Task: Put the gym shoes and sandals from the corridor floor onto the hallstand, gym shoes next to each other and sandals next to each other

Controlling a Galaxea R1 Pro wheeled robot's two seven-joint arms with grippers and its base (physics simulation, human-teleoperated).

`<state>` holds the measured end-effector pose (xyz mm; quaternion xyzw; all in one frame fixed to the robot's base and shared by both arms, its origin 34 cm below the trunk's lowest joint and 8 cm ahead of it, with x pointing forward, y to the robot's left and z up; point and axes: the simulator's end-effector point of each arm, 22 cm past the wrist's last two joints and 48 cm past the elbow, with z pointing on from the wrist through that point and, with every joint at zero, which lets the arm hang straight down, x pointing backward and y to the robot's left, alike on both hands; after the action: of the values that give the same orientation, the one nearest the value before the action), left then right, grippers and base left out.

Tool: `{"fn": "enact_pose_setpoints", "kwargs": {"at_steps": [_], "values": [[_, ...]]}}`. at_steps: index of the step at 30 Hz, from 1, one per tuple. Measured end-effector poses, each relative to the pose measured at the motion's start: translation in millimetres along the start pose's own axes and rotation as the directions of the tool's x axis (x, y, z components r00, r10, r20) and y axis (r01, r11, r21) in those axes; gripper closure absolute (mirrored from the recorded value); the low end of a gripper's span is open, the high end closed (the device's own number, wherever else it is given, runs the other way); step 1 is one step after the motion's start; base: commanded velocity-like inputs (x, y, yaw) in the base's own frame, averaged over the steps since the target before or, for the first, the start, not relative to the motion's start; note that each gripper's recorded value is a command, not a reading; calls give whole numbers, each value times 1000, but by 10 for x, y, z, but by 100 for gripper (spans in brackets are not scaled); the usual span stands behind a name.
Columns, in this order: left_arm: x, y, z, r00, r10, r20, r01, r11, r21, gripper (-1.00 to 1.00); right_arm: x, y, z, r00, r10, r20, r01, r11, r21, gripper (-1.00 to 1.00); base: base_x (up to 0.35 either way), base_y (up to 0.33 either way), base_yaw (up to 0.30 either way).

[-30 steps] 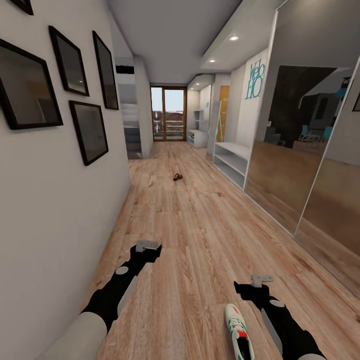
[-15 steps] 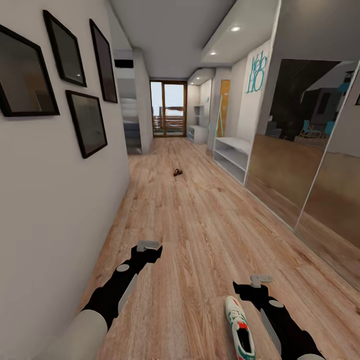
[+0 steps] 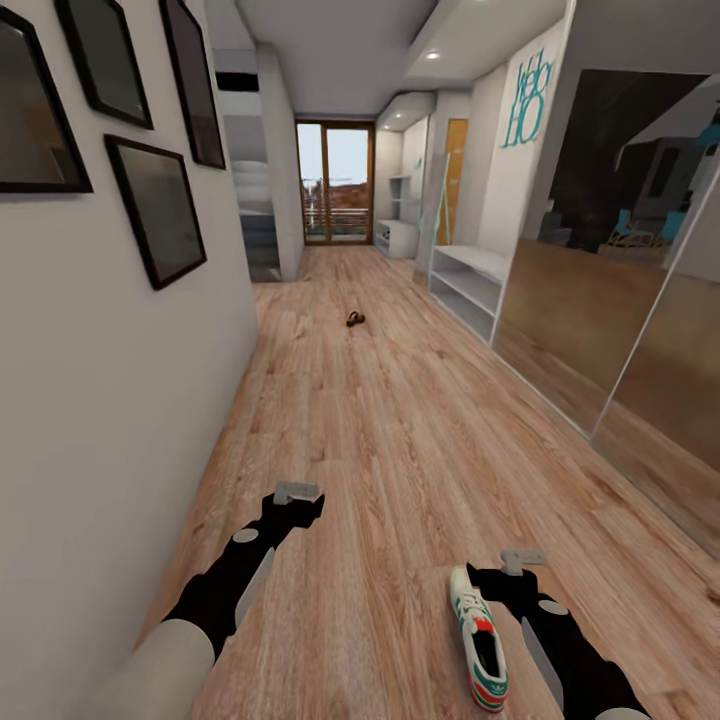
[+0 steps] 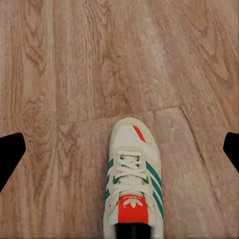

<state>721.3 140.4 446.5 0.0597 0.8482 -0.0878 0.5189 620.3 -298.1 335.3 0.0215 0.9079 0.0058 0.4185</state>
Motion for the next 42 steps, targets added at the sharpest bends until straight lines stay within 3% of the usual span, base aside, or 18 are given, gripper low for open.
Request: {"fn": "enact_pose_setpoints", "kwargs": {"at_steps": [20,25,42], "values": [[716,22,232,993,-30,-112,30,1000,2,-100,599,-89,224,994,-2,-108,4,1000,13,-100,0,0,-2],[700,19,334,992,-40,-119,41,999,3,-100,756,-93,270,991,-4,-135,6,1000,13,-100,0,0,-50],[1353,41,464,972,-60,-228,62,998,1,-100,1306,-115,393,973,-4,-230,8,1000,17,-100,0,0,-32]]}}
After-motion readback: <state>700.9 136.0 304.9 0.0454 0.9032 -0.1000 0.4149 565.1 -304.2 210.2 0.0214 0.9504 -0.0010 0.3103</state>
